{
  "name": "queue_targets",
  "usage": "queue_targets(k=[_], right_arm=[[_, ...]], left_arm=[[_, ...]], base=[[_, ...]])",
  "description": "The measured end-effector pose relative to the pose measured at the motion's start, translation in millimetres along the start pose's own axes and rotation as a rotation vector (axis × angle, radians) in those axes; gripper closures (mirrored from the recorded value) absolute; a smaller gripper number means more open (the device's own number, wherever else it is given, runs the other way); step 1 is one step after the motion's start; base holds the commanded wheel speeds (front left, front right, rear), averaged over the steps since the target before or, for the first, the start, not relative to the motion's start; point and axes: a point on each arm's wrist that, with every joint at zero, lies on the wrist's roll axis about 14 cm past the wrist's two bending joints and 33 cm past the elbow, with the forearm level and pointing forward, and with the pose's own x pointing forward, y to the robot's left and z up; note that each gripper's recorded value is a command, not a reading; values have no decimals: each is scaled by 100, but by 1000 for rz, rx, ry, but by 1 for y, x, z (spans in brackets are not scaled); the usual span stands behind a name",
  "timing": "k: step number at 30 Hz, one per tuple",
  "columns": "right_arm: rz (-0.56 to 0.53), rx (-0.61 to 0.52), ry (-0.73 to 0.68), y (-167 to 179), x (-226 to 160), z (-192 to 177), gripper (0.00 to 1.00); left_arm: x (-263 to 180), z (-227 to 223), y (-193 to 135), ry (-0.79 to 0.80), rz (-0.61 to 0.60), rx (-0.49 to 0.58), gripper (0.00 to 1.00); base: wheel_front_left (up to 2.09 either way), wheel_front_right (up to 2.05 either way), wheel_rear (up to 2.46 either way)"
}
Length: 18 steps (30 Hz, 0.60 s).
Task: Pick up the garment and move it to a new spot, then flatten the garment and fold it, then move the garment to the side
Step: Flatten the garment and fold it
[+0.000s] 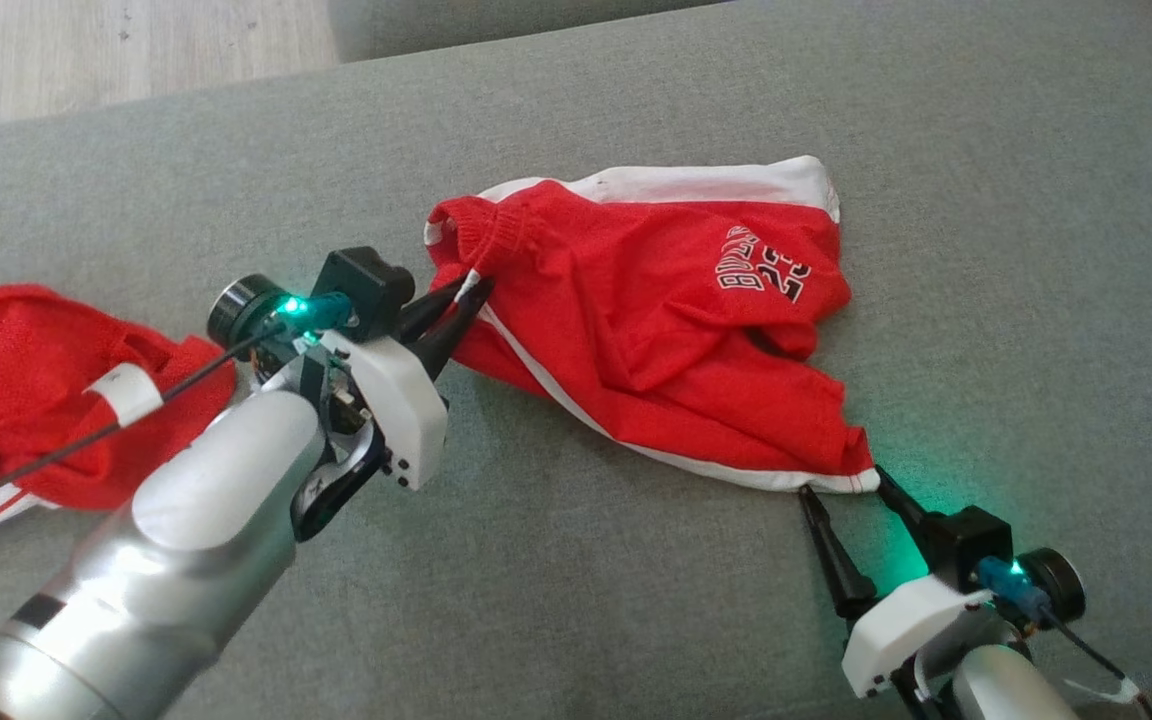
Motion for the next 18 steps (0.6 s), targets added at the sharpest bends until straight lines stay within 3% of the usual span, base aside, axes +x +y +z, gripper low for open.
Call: queue_targets(k=[1,2,11,18], right_arm=[[3,-1,0,1,1,0,29],[6,-3,0,2,1,1,98],[14,-22,-50,1,5,16,100],[-13,-40,-212,-21,8,78,100]], left_arm=[[0,-1,0,4,0,-1,100],[0,-1,0,4,0,-4,100],[-9,0,11,2,36,-7,100],[-29,21,27,-53,84,-21,100]], base=[[0,0,0],[0,0,0],[0,0,0],[0,0,0]])
